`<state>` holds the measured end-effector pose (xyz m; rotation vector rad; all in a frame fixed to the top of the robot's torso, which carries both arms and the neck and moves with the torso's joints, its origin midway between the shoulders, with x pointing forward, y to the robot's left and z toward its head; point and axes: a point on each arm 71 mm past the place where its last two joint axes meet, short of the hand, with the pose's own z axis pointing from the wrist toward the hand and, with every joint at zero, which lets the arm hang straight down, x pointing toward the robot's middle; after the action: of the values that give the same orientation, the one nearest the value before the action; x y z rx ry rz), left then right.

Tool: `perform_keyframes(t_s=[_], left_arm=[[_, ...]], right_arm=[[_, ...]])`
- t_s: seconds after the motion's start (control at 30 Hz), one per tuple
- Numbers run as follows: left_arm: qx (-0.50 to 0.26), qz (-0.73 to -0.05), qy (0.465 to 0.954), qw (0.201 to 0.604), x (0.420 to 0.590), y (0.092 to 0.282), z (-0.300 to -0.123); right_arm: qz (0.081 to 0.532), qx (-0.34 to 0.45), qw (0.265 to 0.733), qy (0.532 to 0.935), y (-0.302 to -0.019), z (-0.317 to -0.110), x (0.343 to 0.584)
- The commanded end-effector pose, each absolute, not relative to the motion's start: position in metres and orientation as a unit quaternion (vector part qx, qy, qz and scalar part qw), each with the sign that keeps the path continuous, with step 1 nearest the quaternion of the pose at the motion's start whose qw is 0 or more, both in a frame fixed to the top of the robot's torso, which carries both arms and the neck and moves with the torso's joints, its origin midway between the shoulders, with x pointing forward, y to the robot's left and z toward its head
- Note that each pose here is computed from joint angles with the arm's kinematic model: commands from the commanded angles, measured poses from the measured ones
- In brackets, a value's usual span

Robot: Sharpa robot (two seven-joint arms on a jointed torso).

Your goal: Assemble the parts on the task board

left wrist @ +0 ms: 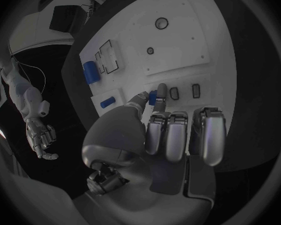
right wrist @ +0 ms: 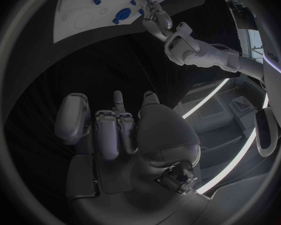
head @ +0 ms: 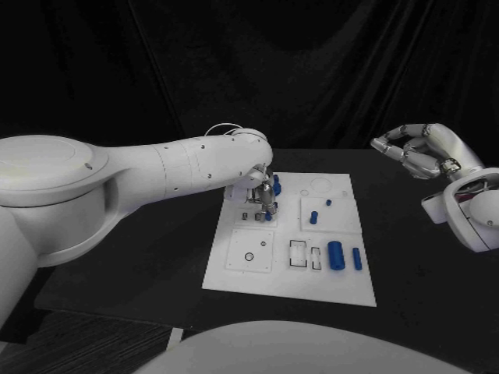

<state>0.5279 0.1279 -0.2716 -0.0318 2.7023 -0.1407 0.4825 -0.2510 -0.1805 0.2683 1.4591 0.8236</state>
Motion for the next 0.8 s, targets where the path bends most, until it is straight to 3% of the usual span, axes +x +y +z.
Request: perform_keyframes(t_s=[0.03, 0.43, 0.8], left_arm=[[-0.019, -0.061, 0.973, 0.223, 0.528, 0.127, -0.272], [-0.042, -0.073, 0.964, 0.250, 0.522, 0.142, -0.265], [-0.070, -0.084, 0.953, 0.284, 0.516, 0.170, -0.250]], right_arm=[[0.358, 0.122, 0.657, 0.652, -0.252, -0.182, 0.483], [0.355, 0.124, 0.655, 0.656, -0.253, -0.184, 0.483], [0.353, 0.125, 0.649, 0.663, -0.252, -0.187, 0.483]])
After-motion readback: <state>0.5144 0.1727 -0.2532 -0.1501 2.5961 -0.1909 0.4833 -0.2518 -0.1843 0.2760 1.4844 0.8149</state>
